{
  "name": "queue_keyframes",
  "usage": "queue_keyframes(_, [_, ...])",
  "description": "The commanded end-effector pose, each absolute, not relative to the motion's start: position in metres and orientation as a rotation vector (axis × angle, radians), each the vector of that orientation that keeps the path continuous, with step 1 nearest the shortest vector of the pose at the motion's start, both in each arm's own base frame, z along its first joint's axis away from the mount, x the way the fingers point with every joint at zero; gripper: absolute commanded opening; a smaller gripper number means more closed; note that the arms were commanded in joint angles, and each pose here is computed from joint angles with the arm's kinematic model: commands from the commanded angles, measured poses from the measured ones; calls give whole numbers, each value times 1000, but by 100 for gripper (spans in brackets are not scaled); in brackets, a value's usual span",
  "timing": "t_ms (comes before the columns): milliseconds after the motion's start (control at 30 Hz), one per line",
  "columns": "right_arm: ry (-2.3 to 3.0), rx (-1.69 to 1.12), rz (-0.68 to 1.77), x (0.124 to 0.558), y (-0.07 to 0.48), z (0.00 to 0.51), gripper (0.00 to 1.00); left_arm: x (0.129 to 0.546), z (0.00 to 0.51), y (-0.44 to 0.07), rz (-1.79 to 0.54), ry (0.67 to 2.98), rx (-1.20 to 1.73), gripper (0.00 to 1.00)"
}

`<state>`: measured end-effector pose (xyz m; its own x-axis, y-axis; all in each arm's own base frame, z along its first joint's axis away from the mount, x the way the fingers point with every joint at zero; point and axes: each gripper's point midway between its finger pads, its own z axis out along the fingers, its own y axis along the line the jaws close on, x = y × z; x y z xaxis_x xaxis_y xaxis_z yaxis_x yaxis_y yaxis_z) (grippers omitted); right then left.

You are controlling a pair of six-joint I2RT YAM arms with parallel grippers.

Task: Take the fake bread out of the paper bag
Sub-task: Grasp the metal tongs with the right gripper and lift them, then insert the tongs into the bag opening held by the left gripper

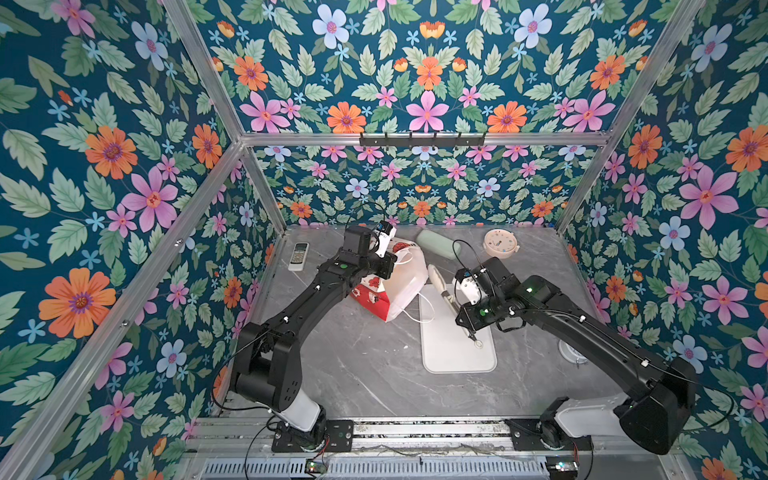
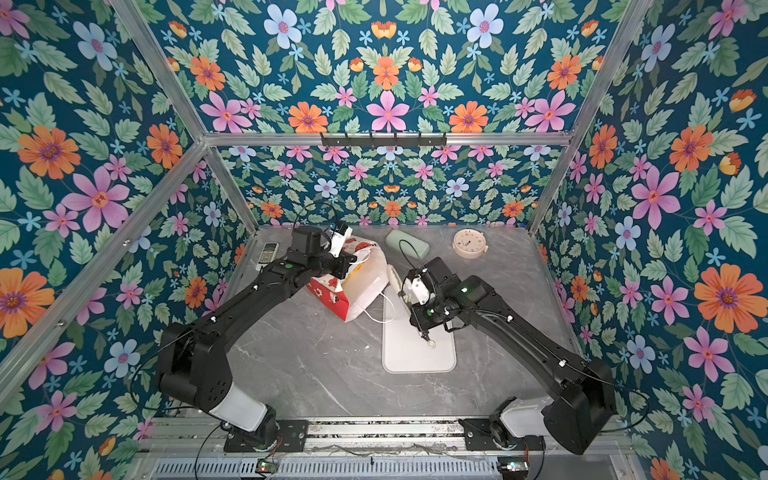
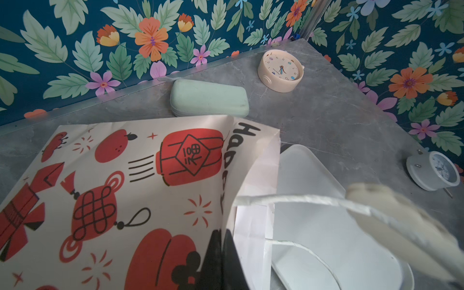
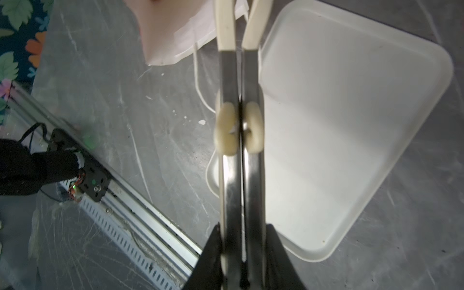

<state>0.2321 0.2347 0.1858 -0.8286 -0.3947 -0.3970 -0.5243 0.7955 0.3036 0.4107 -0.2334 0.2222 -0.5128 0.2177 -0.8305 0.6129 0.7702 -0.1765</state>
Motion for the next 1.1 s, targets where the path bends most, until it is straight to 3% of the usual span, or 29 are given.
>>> queue_keyframes(0, [2666,-865,719,212,255,184,18,412,231,-232,-566,2062,609,0])
queue_keyframes(567, [2745,-786,959,265,335,151,18,397,242,-233,-622,1999,613,0])
queue_keyframes(1067, [2822,-348,1579,287,358,153,24,400,244,-234,-614,1990,626,0])
